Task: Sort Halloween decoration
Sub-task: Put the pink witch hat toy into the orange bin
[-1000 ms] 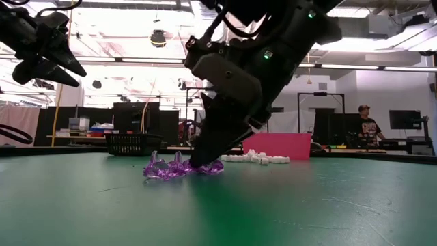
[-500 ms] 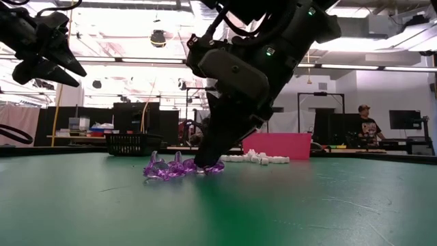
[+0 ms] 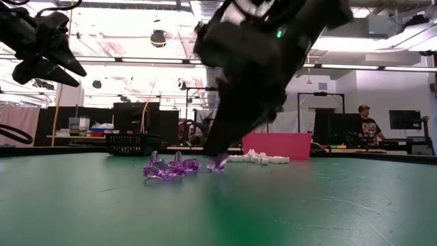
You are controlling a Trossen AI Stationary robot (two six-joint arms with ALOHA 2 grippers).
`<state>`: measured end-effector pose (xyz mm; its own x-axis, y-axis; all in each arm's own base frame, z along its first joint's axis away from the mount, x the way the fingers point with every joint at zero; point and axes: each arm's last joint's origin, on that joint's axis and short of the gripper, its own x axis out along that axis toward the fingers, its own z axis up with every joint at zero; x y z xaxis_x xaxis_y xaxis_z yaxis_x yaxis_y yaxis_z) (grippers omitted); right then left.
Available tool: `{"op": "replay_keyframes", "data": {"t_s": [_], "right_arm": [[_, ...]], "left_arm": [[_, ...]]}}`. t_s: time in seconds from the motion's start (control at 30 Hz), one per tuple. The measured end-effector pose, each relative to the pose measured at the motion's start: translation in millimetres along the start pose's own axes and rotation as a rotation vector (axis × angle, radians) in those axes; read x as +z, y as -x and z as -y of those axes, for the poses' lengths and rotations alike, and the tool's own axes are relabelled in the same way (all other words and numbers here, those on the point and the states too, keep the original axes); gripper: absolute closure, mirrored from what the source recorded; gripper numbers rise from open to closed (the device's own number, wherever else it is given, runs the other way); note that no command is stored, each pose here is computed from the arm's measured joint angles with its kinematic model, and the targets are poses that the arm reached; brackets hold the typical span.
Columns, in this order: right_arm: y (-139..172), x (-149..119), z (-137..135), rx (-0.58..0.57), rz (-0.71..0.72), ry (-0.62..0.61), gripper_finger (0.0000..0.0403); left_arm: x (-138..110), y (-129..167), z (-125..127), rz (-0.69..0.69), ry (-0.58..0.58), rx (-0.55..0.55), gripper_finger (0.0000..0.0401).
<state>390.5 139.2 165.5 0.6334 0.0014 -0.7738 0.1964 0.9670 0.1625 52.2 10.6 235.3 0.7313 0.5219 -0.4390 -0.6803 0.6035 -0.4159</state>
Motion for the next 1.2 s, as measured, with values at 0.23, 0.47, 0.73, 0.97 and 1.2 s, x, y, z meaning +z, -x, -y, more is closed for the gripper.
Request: {"op": "replay_keyframes", "data": {"t_s": [0.23,0.47,0.73,0.97,1.2], "right_arm": [[48.2,-4.4,-15.7,0.013,-0.05,-0.085,0.0387],[114.0,-30.9,-33.0,0.003,-0.217,-0.273,0.0387],[207.2,-78.4,-52.1,0.011,-0.393,-0.494,0.0387],[255.1,-124.8,-53.6,-0.152,-0.482,-0.643,0.0387],[250.2,-144.5,-54.4,-0.25,-0.541,-0.655,0.0387]], "left_arm": [[0.0,0.0,0.1,0.0,0.0,-0.001,0.0218],[0.0,0.0,0.0,0.0,0.006,-0.001,0.0218],[0.0,0.0,0.0,-0.001,0.015,-0.001,0.0218],[0.6,0.0,-0.4,0.02,0.022,0.016,0.0218],[0.7,0.0,-0.6,0.026,0.033,0.021,0.0218]]}}
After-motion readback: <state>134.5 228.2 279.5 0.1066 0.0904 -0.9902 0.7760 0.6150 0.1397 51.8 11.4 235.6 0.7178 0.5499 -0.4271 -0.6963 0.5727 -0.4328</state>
